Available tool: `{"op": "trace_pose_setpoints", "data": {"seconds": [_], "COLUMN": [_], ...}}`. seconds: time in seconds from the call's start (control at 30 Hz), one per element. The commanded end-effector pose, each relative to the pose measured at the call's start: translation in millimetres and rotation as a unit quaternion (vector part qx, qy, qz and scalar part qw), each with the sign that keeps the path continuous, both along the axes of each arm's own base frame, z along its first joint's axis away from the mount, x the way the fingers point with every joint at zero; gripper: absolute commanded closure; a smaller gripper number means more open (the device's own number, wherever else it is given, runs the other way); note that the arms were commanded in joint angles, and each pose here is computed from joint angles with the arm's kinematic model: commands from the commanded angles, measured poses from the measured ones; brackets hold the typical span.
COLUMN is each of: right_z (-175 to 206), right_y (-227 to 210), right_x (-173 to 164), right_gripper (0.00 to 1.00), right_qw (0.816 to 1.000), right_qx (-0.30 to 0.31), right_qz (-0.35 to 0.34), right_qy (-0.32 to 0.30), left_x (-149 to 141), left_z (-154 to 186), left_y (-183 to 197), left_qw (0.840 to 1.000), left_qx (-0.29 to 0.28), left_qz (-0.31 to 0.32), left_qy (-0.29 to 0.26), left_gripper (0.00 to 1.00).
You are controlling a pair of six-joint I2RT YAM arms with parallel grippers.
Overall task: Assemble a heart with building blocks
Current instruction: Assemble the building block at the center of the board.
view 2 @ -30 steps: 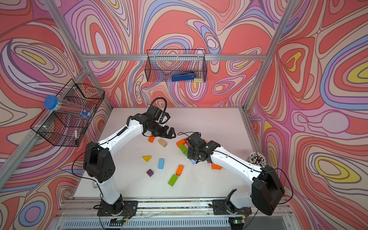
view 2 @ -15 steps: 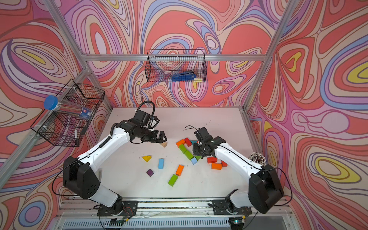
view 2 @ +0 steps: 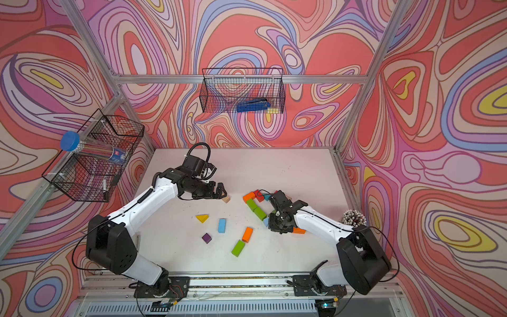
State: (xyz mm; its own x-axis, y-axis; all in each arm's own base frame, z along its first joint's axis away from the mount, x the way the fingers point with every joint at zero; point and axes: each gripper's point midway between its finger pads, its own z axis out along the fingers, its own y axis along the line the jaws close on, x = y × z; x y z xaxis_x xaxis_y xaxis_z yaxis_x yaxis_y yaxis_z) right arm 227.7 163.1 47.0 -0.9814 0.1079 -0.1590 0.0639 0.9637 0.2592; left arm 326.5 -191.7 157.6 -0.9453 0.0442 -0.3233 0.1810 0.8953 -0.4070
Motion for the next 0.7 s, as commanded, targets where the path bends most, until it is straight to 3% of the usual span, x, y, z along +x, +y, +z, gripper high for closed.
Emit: {"op": "trace_pose_setpoints", "data": {"seconds": [0.0, 0.67], "right_z": [-2, 3], "right_y": [12, -4], "right_x": [10, 22], "right_gripper": [0.72, 0.72], "right_qw": [1.000, 0.999], "right_qx": [0.015, -0.037], "right_qz": [-0.005, -0.028], "right_qy": [-0.007, -0.021], "left_x": [0, -3], "left_z": [3, -5], "left_y": [1, 19], "left_qw": [1.000, 0.999], "left_qx": [-0.008, 0.005], "left_qz": [0.009, 0.038], "left_qy": [-0.005, 0.009], "left_gripper": [0.02, 0.03]}}
